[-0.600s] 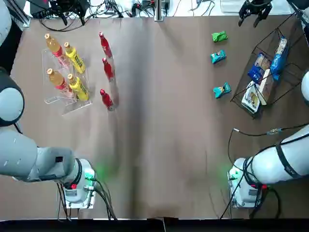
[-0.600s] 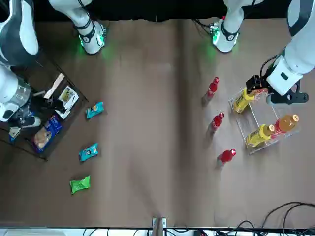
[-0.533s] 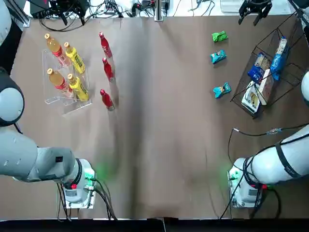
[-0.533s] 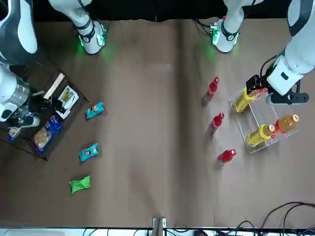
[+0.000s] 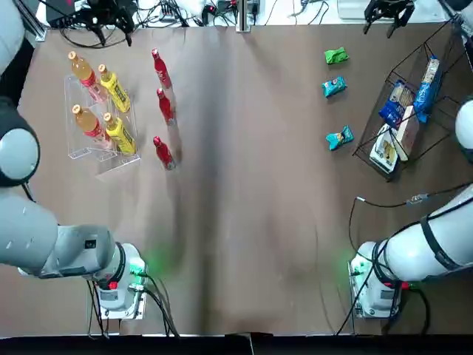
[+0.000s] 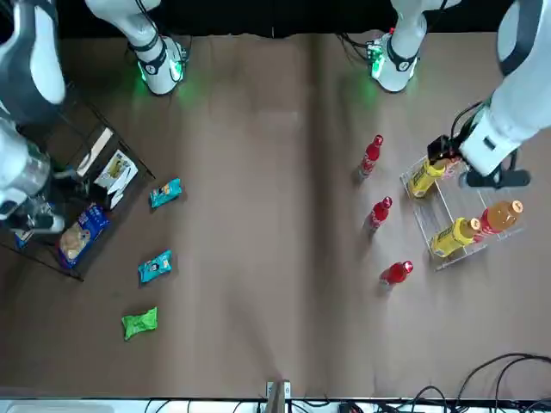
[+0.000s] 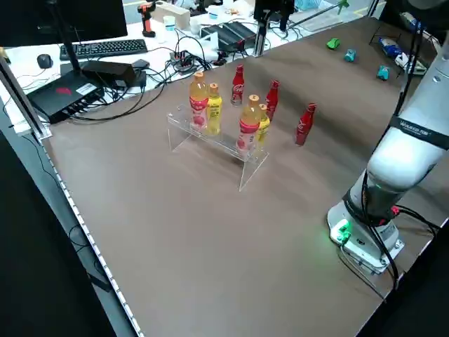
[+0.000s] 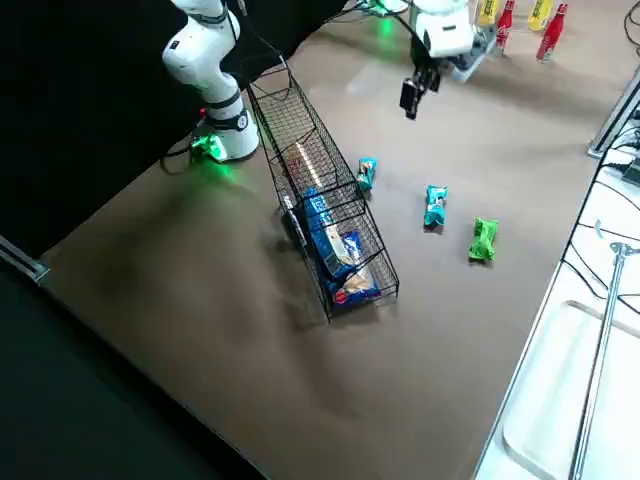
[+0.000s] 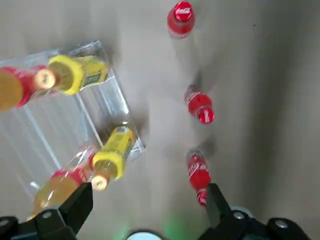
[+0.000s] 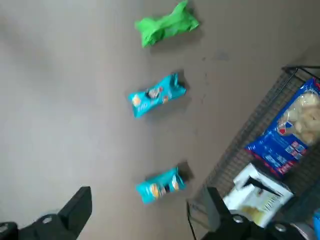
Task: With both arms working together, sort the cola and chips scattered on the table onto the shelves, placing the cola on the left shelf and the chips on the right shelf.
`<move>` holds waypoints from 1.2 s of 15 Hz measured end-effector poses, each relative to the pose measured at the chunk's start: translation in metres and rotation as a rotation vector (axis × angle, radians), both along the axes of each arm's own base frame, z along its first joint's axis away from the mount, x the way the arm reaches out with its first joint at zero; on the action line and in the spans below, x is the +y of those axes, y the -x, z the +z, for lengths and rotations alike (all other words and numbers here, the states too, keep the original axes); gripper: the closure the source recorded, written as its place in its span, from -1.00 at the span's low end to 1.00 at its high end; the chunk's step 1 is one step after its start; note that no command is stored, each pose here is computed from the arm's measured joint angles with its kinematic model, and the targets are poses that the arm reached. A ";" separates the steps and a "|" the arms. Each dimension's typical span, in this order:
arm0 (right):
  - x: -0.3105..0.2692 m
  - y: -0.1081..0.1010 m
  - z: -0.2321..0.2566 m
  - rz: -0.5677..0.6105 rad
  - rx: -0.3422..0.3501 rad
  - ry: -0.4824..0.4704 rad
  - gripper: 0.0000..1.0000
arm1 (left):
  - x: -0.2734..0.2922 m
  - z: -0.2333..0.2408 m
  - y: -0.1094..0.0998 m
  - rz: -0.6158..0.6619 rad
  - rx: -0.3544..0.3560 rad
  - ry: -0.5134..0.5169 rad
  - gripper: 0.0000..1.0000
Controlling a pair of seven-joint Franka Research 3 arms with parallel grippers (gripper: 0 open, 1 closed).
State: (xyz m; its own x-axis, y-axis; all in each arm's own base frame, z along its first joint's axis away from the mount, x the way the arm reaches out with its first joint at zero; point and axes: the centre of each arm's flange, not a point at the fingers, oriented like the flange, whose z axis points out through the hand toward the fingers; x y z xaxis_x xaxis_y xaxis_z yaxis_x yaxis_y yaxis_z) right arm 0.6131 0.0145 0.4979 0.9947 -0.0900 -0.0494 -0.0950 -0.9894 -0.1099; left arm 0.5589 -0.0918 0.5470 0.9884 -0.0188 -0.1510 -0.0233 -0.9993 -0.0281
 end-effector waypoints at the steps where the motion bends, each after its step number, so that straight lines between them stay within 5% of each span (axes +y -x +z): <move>1: 0.001 -0.010 -0.013 -0.062 -0.019 0.009 -1.00 | -0.005 -0.015 -0.010 -0.007 -0.007 0.008 -1.00; 6: 0.008 -0.060 -0.091 -0.503 -0.121 0.032 -1.00 | -0.009 -0.086 -0.059 -0.023 -0.081 0.013 -1.00; 12: 0.009 -0.090 -0.182 -0.794 -0.193 0.031 -0.93 | -0.032 -0.176 -0.115 0.048 -0.292 0.075 -1.00; 14: 0.011 -0.097 -0.203 -0.868 -0.228 0.017 -0.62 | -0.036 -0.203 -0.120 0.050 -0.292 0.061 -1.00; 18: 0.016 -0.118 -0.252 -0.948 -0.273 0.009 -0.60 | -0.034 -0.226 -0.125 0.044 -0.302 0.053 -0.99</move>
State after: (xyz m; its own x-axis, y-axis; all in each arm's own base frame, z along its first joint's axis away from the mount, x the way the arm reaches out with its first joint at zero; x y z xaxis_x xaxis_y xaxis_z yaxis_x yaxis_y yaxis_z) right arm 0.7315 0.0304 0.2463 0.4875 -0.8553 0.1757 -0.8218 -0.5174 -0.2386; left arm 0.6838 -0.1260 0.3215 0.9883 0.0251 0.1502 0.0215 -0.9994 0.0253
